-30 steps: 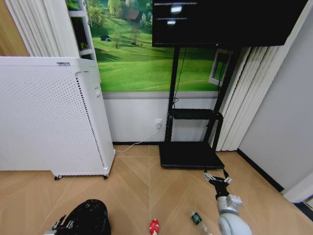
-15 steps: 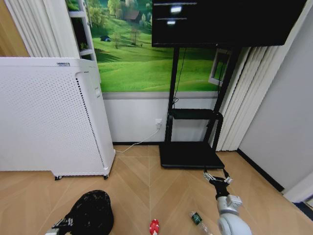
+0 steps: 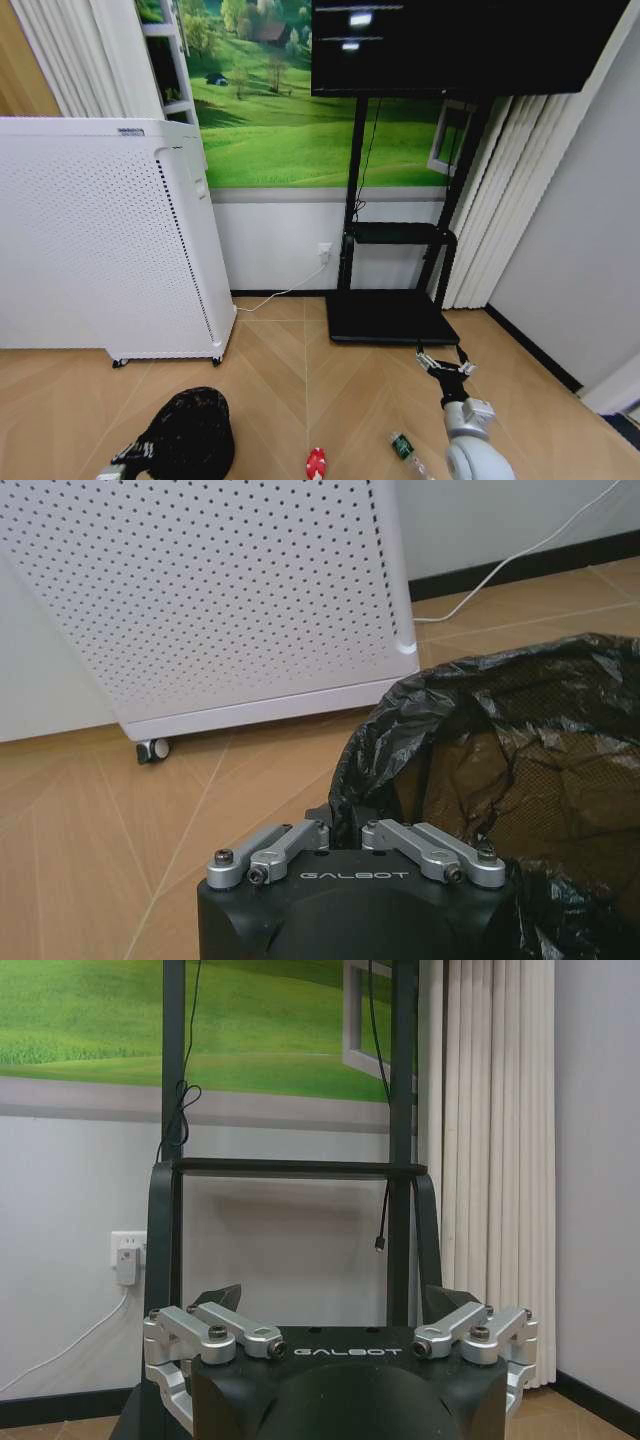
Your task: Pick up the trash bin and place the garbage on the floor into it.
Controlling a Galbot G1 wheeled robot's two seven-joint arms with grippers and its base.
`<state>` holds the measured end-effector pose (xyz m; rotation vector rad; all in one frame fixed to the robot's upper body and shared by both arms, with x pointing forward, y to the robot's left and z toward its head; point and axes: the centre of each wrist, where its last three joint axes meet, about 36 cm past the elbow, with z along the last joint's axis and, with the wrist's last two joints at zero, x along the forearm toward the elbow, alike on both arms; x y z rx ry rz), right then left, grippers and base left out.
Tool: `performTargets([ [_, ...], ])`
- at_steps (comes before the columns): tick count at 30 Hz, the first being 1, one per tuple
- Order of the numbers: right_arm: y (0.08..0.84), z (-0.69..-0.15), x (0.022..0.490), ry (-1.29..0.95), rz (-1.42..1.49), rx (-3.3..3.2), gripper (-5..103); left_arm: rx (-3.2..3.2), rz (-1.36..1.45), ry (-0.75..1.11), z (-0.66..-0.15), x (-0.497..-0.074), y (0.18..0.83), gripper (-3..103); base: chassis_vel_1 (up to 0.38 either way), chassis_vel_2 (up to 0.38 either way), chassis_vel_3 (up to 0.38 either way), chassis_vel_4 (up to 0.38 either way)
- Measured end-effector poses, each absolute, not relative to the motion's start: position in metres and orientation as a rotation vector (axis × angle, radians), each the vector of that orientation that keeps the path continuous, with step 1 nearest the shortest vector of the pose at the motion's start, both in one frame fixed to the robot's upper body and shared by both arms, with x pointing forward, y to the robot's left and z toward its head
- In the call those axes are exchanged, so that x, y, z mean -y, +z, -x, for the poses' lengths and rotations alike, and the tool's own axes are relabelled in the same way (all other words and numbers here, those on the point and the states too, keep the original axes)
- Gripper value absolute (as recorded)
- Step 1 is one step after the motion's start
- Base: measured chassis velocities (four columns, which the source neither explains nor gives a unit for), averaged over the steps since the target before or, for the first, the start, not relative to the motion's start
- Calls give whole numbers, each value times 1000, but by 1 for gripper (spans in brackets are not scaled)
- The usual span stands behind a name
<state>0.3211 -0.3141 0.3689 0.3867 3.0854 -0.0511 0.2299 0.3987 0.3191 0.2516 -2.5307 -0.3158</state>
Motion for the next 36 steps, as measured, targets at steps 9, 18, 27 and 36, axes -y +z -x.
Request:
performTargets([
  [9,366,-321,314,-53,-372,-3084,100,2665,-274,-377,-248,-392,358,7,0,0,0,0],
  [18,366,-319,315,-57,-372,-3083,100,2656,-254,-385,-242,-383,349,7,0,0,0,0],
  [27,366,-320,316,-57,-372,-3078,100,2693,-233,-375,-248,-372,357,7,0,0,0,0],
  [36,367,-322,315,-54,-357,-3073,100,2674,-182,-297,-230,-337,342,7,0,0,0,0],
])
